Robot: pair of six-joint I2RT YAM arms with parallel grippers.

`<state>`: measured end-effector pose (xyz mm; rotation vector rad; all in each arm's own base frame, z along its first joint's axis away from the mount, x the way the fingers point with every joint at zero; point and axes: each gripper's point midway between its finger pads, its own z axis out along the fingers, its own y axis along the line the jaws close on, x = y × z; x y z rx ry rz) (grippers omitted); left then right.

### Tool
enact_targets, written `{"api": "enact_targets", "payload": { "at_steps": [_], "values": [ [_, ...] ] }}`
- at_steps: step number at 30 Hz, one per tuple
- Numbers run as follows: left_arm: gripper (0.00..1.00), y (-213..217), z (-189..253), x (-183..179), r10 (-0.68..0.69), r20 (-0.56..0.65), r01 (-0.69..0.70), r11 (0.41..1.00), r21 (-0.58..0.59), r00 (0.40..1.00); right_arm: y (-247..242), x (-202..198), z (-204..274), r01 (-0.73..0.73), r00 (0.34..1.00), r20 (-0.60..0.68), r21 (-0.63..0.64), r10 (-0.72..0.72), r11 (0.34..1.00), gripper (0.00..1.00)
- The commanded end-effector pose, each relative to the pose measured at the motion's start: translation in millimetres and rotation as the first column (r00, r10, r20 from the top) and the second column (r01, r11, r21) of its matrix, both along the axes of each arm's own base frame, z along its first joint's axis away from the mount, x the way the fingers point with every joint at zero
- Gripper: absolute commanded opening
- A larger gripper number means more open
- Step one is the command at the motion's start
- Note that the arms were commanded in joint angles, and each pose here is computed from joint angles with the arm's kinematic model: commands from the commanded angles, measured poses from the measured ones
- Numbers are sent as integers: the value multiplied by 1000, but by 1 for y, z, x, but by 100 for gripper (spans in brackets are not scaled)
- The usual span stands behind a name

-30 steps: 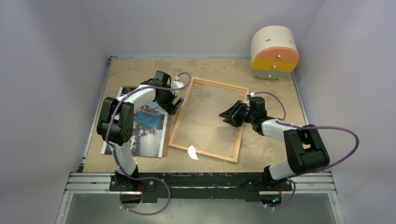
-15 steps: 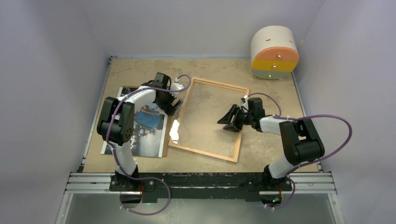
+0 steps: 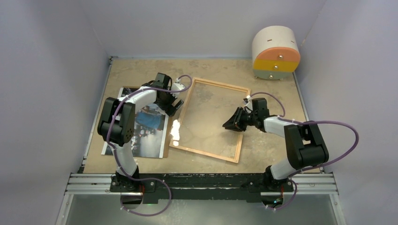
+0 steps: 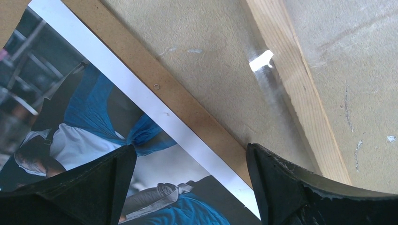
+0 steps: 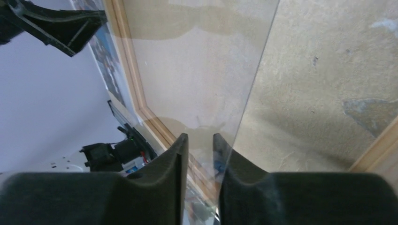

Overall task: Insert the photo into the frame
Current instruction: Place the photo frame item in the photo frame.

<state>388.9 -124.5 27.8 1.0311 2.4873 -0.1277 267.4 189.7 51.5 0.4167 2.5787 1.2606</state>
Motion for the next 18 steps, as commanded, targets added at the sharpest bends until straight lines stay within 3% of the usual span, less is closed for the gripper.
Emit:
{"api": "enact_targets", "payload": {
  "at_steps": [1, 8, 12, 18],
  "values": [
    [92, -4, -2, 4, -23, 14, 23, 1000, -7, 1000, 9, 12, 17, -27, 996, 90, 77, 20, 997, 25],
    [92, -7, -6, 5, -32, 7, 32, 999, -6, 999, 12, 17, 35, -74, 972, 230, 101, 49, 992, 21],
    [92, -9, -6, 7, -32, 8, 32, 999, -7, 999, 13, 18, 28, -73, 981, 188, 109, 52, 991, 0],
    [92, -9, 2, 13, -32, 28, 32, 999, -2, 999, 5, 30, 30, -35, 983, 185, 82, 20, 996, 0]
  ]
}}
